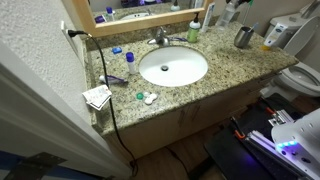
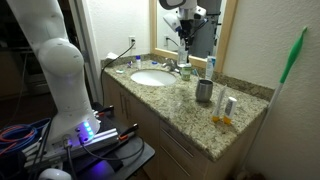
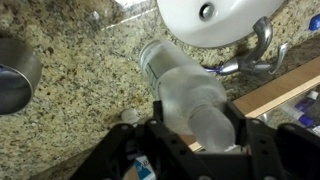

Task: Move clear bottle to the right side of the sink

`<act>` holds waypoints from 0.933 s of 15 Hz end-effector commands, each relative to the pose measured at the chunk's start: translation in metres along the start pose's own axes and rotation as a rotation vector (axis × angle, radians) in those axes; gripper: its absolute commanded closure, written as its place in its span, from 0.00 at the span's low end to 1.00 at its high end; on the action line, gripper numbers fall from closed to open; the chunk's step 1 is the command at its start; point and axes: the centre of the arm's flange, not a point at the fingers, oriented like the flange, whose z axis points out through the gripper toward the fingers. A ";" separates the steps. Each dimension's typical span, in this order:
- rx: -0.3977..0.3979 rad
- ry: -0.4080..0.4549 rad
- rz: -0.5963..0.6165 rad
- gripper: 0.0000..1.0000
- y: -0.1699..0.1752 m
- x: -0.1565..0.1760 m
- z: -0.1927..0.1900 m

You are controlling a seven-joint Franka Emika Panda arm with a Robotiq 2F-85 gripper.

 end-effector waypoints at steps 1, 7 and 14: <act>-0.068 0.003 0.087 0.65 0.005 0.029 0.021; -0.142 0.040 0.269 0.65 0.003 0.089 0.046; -0.152 -0.036 0.245 0.65 -0.004 0.065 0.088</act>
